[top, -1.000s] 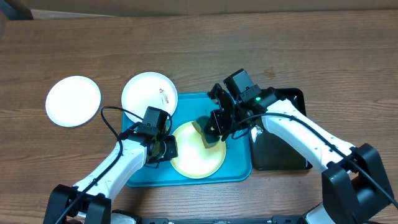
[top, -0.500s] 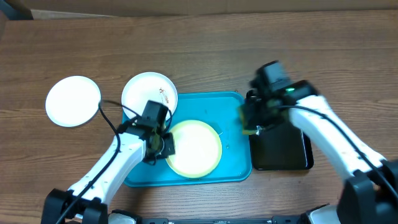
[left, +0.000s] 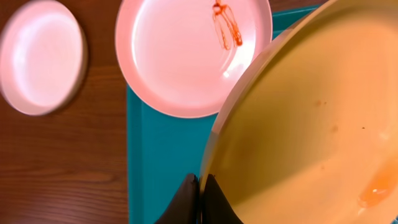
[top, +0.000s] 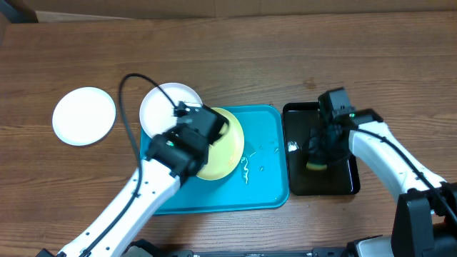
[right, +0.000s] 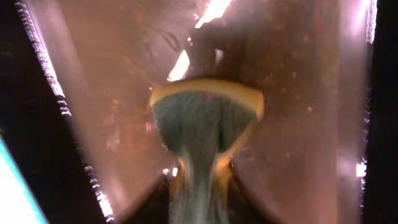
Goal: Clean dirty plates on tray and stack at the side
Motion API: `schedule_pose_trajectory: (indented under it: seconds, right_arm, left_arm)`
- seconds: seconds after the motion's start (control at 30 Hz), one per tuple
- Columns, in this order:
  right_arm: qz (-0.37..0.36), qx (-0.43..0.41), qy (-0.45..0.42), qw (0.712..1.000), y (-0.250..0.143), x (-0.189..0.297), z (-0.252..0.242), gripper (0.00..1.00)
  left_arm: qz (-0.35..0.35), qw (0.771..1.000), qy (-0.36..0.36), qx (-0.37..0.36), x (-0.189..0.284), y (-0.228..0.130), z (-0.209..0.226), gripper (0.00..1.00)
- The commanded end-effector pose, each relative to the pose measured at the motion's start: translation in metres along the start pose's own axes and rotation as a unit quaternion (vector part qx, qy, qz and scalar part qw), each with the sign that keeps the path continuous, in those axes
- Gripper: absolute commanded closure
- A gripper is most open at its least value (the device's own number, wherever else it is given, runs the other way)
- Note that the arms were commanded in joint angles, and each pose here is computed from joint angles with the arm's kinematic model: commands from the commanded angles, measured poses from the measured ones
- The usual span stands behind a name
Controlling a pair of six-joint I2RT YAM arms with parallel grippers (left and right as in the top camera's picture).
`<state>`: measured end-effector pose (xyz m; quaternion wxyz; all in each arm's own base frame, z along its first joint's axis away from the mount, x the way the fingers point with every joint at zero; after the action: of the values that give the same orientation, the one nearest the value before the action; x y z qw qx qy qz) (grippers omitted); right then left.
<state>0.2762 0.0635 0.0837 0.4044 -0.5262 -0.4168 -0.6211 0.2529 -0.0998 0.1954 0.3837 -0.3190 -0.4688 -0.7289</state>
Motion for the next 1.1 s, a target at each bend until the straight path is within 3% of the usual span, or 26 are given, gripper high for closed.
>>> schedule_pose_trajectory:
  seconds: [0.0, 0.07, 0.13, 0.23, 0.37, 0.4, 0.43, 0.47, 0.53, 0.57, 0.63, 0.67, 0.73, 0.77, 0.8, 0.83, 0.93, 0.97, 1.0, 1.07]
  right_arm:
    - [-0.010, -0.002, -0.006, 1.000, -0.005, -0.011, -0.008, 0.37]
    - [-0.012, -0.003, -0.008, 1.000, -0.006, -0.014, -0.010, 0.24]
    - [-0.012, -0.002, -0.007, 1.000, -0.006, -0.015, -0.009, 0.19]
    - [-0.008, -0.003, -0.010, 1.000, -0.008, -0.015, -0.011, 0.18]
    - [-0.001, -0.003, -0.014, 1.000, -0.014, -0.019, -0.014, 0.21]
    - [-0.001, -0.003, -0.014, 1.000, -0.015, -0.022, -0.015, 0.38]
    - [-0.001, -0.003, -0.014, 1.000, -0.016, -0.024, -0.016, 0.80]
    - [-0.001, -0.003, -0.014, 1.000, -0.017, -0.025, -0.016, 0.96]
    - [-0.002, -0.003, -0.014, 1.000, -0.018, -0.027, -0.017, 0.96]
    - [-0.002, -0.003, -0.013, 1.000, -0.018, -0.027, -0.017, 0.95]
    - [-0.004, -0.003, -0.012, 1.000, -0.017, -0.027, -0.016, 0.29]
    - [-0.006, -0.002, -0.011, 1.000, -0.016, -0.027, -0.016, 0.20]
    - [-0.008, -0.002, -0.010, 1.000, -0.015, -0.027, -0.015, 0.18]
    - [-0.009, -0.002, -0.009, 1.000, -0.015, -0.027, -0.015, 0.27]
    - [-0.009, -0.002, -0.009, 1.000, -0.015, -0.027, -0.015, 0.74]
    - [-0.009, -0.002, -0.008, 1.000, -0.015, -0.027, -0.015, 0.96]
    - [-0.009, 0.000, -0.009, 1.000, -0.015, -0.027, -0.015, 0.96]
    - [-0.009, 0.000, -0.009, 1.000, -0.015, -0.027, -0.015, 0.81]
    - [-0.009, 0.000, -0.009, 1.000, -0.015, -0.027, -0.015, 0.45]
    - [-0.009, -0.001, -0.009, 1.000, -0.015, -0.027, -0.015, 0.00]
  left_arm:
    - [-0.084, 0.990, 0.115, -0.018, 0.025, 0.015, 0.011, 0.96]
    - [-0.121, 0.979, 0.159, -0.039, 0.038, 0.019, 0.009, 0.96]
    - [-0.158, 0.967, 0.194, -0.057, 0.051, 0.022, 0.005, 0.96]
    - [-0.221, 0.941, 0.243, -0.085, 0.076, 0.025, -0.004, 0.96]
    - [-0.252, 0.929, 0.253, -0.100, 0.089, 0.024, -0.013, 0.96]
    - [-0.254, 0.928, 0.252, -0.101, 0.090, 0.024, -0.014, 0.96]
    - [-0.254, 0.928, 0.251, -0.102, 0.090, 0.024, -0.014, 0.96]
    - [-0.254, 0.928, 0.252, -0.102, 0.090, 0.024, -0.014, 0.96]
    - [-0.254, 0.928, 0.252, -0.102, 0.090, 0.024, -0.014, 0.96]
    - [-0.254, 0.928, 0.253, -0.101, 0.090, 0.024, -0.014, 0.96]
    - [-0.255, 0.928, 0.254, -0.101, 0.090, 0.024, -0.014, 0.96]
    - [-0.255, 0.928, 0.254, -0.101, 0.090, 0.024, -0.014, 0.96]
    - [-0.255, 0.928, 0.252, -0.098, 0.090, 0.024, -0.014, 0.96]
    - [-0.255, 0.929, 0.252, -0.096, 0.089, 0.025, -0.013, 0.96]
    - [-0.255, 0.929, 0.253, -0.093, 0.089, 0.025, -0.013, 0.96]
    - [-0.255, 0.929, 0.253, -0.090, 0.089, 0.026, -0.012, 0.96]
    - [-0.255, 0.930, 0.253, -0.072, 0.087, 0.029, -0.009, 0.96]
    - [-0.254, 0.931, 0.254, -0.062, 0.085, 0.031, -0.007, 0.96]
    - [-0.252, 0.933, 0.253, -0.050, 0.083, 0.034, -0.004, 0.96]
    - [-0.243, 0.940, 0.238, -0.024, 0.075, 0.038, 0.000, 0.96]
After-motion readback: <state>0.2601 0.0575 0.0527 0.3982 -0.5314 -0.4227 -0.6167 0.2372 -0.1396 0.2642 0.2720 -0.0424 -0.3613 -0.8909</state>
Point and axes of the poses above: each gripper's point midway between its finger pads, its own x axis back along the fingers, its own z axis along the line the jaws close on, y = z × x, the point moved 5 cm from there along x, back along the fingers, and after that the axes turned 9 degrees about -x, right-handed, at the moved point
